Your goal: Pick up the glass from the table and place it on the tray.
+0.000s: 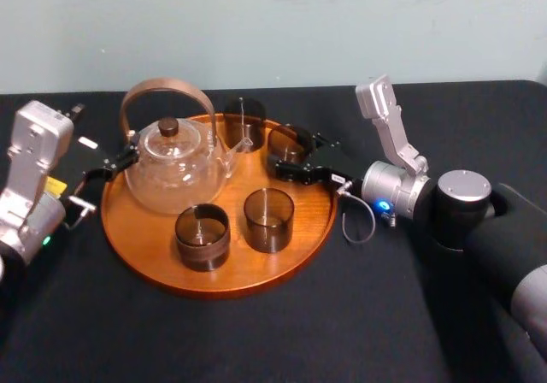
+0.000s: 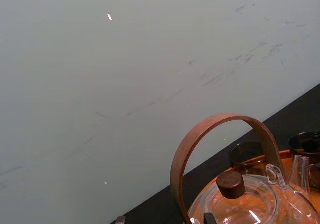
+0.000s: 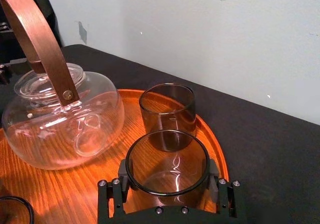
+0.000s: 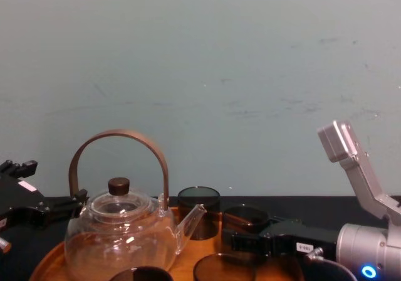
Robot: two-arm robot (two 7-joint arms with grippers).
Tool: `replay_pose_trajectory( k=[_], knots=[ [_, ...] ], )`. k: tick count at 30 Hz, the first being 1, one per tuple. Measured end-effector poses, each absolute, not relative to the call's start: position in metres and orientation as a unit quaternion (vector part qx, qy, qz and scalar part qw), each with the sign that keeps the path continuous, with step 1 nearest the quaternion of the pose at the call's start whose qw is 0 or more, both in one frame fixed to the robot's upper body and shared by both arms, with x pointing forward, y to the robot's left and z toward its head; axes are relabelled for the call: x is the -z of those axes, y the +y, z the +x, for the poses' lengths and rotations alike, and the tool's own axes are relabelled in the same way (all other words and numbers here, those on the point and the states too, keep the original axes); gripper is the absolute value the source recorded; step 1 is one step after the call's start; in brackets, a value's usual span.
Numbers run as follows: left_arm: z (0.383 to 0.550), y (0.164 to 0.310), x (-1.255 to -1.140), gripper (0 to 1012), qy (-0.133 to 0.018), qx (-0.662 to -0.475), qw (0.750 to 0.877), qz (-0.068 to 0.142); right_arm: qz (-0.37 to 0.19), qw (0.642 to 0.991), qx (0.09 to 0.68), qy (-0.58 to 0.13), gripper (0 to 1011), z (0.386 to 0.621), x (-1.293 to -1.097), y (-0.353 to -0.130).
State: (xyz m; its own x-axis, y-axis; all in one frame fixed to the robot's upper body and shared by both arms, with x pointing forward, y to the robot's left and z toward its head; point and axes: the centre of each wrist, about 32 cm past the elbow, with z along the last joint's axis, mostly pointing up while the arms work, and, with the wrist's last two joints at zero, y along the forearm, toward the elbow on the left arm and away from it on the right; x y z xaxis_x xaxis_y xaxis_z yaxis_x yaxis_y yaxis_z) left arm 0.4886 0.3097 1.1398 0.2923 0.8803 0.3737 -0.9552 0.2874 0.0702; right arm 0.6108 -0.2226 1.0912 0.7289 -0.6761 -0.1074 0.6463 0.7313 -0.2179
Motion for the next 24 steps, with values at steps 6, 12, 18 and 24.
replay_pose_trajectory(
  k=[6, 12, 18, 24],
  knots=[
    [0.4886, 0.3097, -1.1398, 1009, -0.132, -0.58, 0.791, 0.141, -0.084, 0.926, 0.357, 0.091, 905, 0.6103, -1.0894, -0.2226],
    [0.4886, 0.3097, -1.1398, 1010, -0.132, -0.58, 0.791, 0.141, -0.085, 0.926, 0.356, 0.093, 905, 0.6104, -1.0874, -0.222],
    [0.4886, 0.3097, -1.1398, 1010, -0.132, -0.58, 0.791, 0.141, -0.084, 0.926, 0.355, 0.096, 906, 0.6107, -1.0844, -0.221],
    [0.4886, 0.3097, -1.1398, 1009, -0.132, -0.58, 0.791, 0.141, -0.083, 0.927, 0.353, 0.099, 906, 0.6108, -1.0827, -0.2203]
  ],
)
